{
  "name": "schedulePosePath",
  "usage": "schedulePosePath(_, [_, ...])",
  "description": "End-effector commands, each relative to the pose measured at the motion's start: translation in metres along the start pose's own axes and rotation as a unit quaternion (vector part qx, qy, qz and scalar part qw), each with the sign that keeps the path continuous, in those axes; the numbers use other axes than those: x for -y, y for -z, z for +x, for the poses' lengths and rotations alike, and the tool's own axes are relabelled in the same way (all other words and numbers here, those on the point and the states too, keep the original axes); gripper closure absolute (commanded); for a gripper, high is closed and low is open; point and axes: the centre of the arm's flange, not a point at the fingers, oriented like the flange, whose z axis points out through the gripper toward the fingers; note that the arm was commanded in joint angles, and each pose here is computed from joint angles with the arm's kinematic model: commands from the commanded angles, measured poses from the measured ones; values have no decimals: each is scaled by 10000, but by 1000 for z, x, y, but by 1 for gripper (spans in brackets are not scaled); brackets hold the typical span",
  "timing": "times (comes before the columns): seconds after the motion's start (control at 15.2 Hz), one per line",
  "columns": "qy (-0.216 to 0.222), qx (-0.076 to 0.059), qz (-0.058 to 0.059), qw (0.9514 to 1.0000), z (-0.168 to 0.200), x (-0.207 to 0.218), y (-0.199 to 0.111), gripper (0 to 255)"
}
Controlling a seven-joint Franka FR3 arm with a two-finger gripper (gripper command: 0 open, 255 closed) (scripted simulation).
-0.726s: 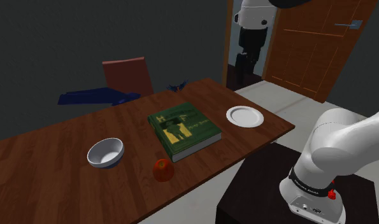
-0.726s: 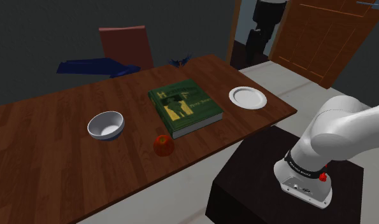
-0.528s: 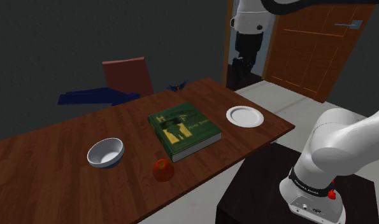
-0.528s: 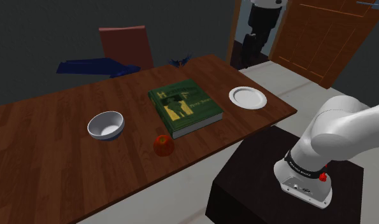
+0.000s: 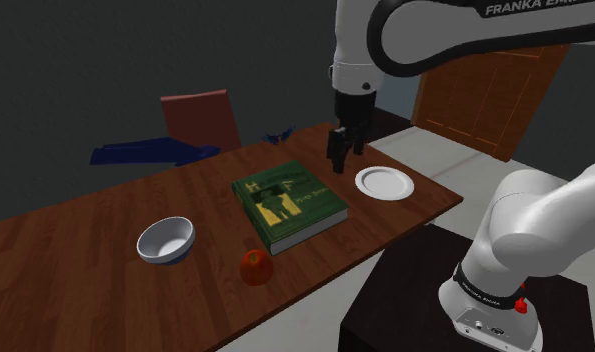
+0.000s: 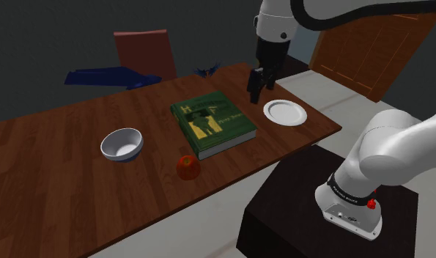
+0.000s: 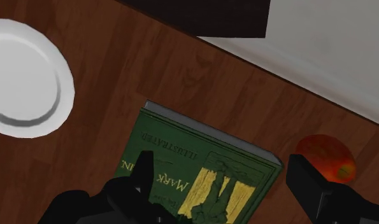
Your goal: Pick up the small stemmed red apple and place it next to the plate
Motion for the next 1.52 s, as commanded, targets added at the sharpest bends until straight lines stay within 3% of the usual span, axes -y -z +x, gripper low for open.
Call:
schedulePosePath(0.0, [-9, 5, 29, 10000, 12, 19, -16, 0])
schedulePosePath(1.25, [-67, 84, 257, 9996, 97, 202, -157, 0])
schedulePosePath(1.45, [-69, 87, 263, 9996, 99, 208, -172, 0])
